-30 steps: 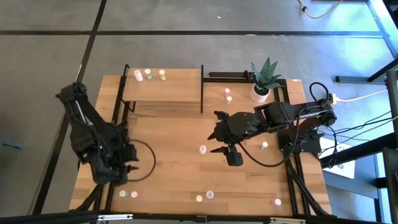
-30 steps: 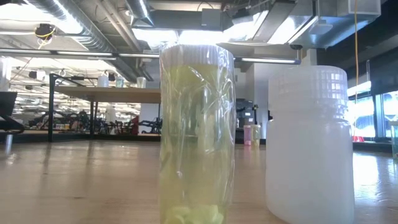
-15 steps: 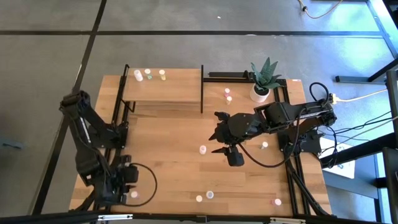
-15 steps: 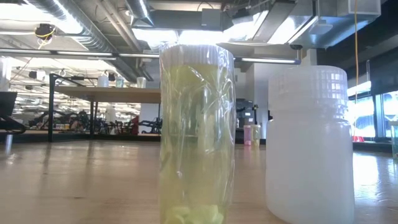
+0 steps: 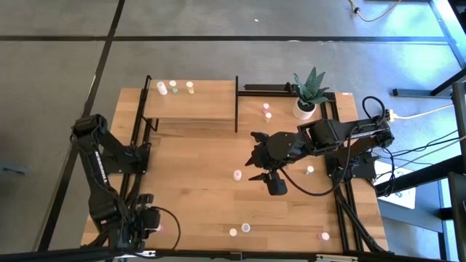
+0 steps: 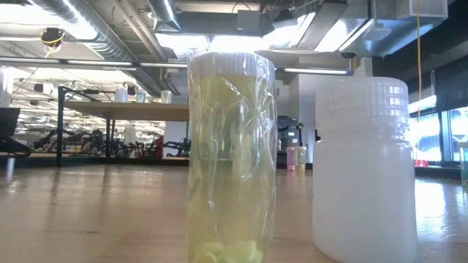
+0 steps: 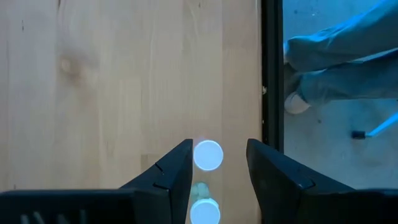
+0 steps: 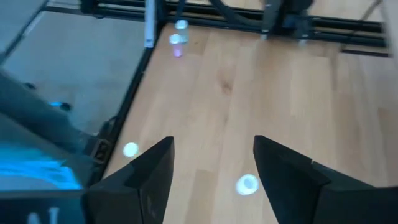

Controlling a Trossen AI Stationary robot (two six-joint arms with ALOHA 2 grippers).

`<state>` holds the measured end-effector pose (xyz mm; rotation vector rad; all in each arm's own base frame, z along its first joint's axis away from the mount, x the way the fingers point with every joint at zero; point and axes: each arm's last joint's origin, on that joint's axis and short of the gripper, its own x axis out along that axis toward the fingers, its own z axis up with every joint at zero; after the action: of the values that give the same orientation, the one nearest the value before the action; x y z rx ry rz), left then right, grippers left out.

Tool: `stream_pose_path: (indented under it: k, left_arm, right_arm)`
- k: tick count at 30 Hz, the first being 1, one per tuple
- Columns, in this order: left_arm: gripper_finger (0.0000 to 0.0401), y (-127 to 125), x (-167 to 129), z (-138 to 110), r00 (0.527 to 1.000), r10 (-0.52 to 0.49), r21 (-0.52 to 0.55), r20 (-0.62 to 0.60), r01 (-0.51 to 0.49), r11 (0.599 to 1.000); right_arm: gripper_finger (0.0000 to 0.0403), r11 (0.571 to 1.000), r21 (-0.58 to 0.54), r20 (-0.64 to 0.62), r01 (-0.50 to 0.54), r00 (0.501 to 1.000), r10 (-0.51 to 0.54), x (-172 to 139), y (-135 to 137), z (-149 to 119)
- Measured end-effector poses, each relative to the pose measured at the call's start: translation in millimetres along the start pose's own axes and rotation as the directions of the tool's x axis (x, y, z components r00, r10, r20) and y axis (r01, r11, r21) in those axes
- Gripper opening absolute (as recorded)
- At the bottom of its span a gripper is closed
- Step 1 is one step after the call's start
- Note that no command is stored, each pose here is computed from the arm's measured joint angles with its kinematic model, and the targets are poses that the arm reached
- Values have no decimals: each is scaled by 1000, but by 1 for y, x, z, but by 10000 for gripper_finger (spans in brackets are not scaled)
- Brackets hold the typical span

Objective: Pick and place medicine bottles onto shelf by color
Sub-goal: Put the bottom pink pill bottle on the shelf

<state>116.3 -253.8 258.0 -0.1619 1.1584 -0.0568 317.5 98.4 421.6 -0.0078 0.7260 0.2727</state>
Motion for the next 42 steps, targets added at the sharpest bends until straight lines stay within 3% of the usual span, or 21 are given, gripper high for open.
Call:
stream_pose_path:
  k: [6, 16, 30, 42]
  left_arm:
    - [143, -2, 0, -3, 1000, 0, 6, -4, 0, 1000]
    - [143, -2, 0, -5, 999, -12, -130, -33, 7, 991]
    - [143, 0, 0, -4, 1000, 9, -117, -23, -12, 993]
    - [143, 1, 0, -4, 1000, 23, -191, -9, -24, 981]
  right_arm:
    - [223, 999, 0, -4, -41, 999, 41, 0, 1, 0]
    - [223, 999, 0, -3, -41, 999, 41, 0, 1, 0]
    - [223, 999, 0, -2, -41, 999, 41, 0, 1, 0]
    - [223, 999, 0, -2, -42, 999, 42, 0, 1, 0]
